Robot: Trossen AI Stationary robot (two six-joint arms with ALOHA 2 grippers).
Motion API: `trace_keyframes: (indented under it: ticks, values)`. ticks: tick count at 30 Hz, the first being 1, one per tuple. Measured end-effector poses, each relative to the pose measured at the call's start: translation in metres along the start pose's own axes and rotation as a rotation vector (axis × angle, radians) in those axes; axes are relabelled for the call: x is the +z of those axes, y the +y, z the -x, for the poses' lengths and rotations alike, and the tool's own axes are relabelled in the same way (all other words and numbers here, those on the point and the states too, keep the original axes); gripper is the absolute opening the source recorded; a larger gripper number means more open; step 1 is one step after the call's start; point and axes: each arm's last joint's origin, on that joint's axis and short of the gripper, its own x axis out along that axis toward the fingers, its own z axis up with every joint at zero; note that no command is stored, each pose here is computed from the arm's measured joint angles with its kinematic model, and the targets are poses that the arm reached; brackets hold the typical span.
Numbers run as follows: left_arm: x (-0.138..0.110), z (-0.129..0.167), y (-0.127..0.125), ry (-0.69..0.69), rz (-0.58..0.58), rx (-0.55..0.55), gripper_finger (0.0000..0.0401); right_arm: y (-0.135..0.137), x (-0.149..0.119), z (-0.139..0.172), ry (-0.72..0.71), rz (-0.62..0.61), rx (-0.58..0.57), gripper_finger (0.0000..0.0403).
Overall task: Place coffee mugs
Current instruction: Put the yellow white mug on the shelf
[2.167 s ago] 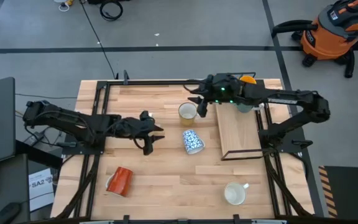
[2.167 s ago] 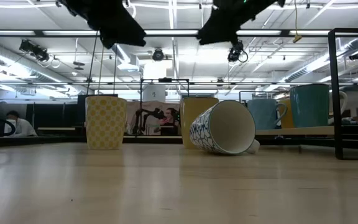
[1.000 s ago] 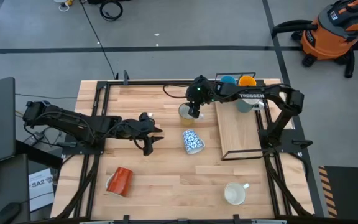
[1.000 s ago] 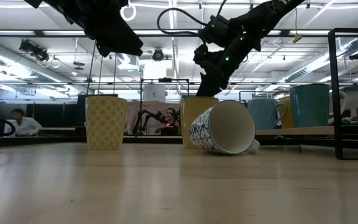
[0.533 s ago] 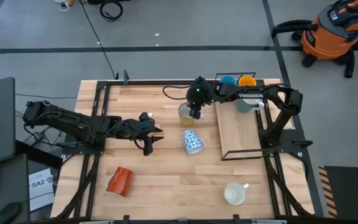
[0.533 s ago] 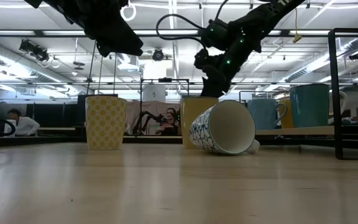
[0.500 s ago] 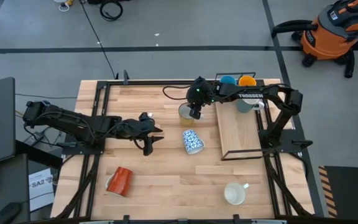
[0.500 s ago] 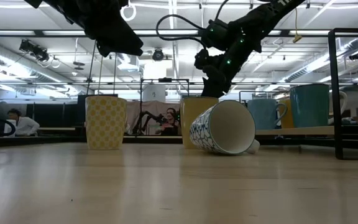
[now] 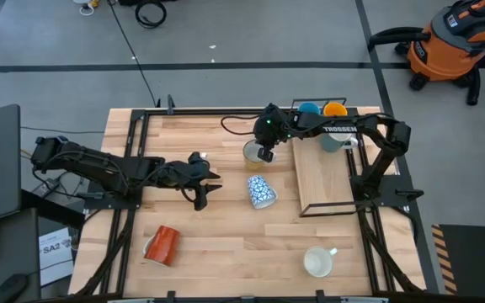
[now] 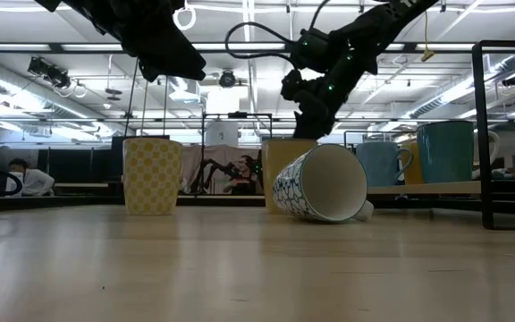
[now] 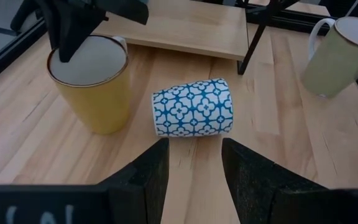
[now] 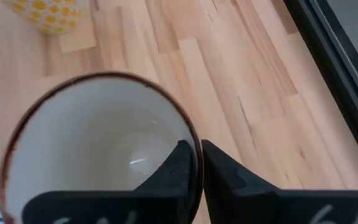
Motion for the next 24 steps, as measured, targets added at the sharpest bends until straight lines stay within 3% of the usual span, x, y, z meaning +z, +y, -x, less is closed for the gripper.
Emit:
trace_keyframes:
  ticks: [11, 14, 24]
  values:
    - [0.0, 0.0, 0.0, 0.0, 0.0, 0.0, 0.0155, 0.0, -0.003, 0.015, 0.033, -0.101, -0.017, 0.0028]
    - [0.0, 0.0, 0.0, 0.001, -0.001, 0.0, 0.0155, 0.0, -0.003, 0.029, 0.034, -0.105, -0.032, 0.0022]
    - [0.0, 0.0, 0.0, 0.0, -0.002, 0.0, 0.0155, 0.003, -0.01, 0.093, 0.03, -0.279, -0.049, 0.0024]
